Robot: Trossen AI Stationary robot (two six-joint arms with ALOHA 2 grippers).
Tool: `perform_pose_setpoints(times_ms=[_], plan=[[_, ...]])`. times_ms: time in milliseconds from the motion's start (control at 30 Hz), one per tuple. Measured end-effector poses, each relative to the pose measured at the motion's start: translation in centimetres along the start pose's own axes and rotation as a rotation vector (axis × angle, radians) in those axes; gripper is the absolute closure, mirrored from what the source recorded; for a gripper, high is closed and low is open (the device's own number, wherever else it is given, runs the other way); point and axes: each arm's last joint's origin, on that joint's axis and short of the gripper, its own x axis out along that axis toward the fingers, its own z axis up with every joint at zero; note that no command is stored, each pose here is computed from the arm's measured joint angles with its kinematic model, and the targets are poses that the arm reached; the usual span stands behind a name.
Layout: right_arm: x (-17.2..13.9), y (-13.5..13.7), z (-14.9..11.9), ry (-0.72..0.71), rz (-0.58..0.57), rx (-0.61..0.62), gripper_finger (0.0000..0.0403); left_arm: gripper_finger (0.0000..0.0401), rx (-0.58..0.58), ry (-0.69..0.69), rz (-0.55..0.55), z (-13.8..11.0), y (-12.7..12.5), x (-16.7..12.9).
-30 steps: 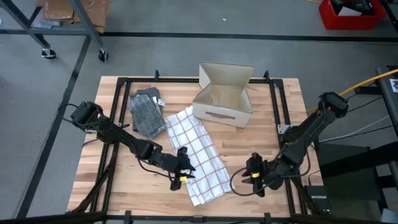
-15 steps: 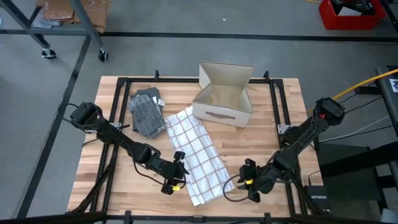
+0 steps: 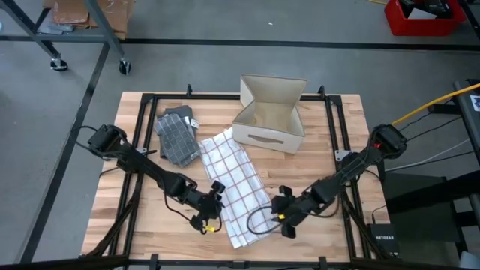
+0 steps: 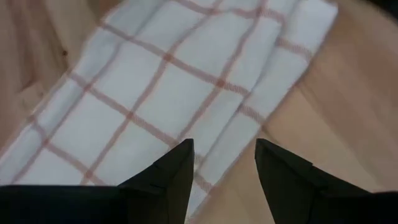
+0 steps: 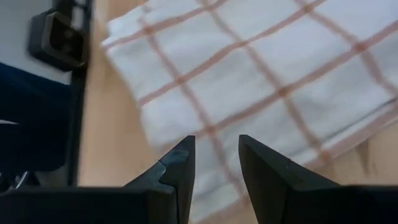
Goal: Fold towel
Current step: Fold the white towel
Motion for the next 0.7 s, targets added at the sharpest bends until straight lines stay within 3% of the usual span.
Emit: perform_pose_setpoints(times_ms=[133, 467, 700], plan=[[1.0, -0.8, 1.4, -0.009, -0.034, 0.039, 0.0276, 0.0239, 0.063, 0.039, -0.012, -0.7, 0.2, 1.5], [2.1, -2.6, 4.1, -0.046, -0.083, 0.115, 0.0276, 0.0239, -0.021, -0.093, 0.031, 0.3, 1.1, 2.4], [2.3, -3.2, 4.7, -0.057, -0.096, 0.136, 0.0276, 0.0239, 0.040, -0.002, 0.014, -1.3, 0.5, 4.8]])
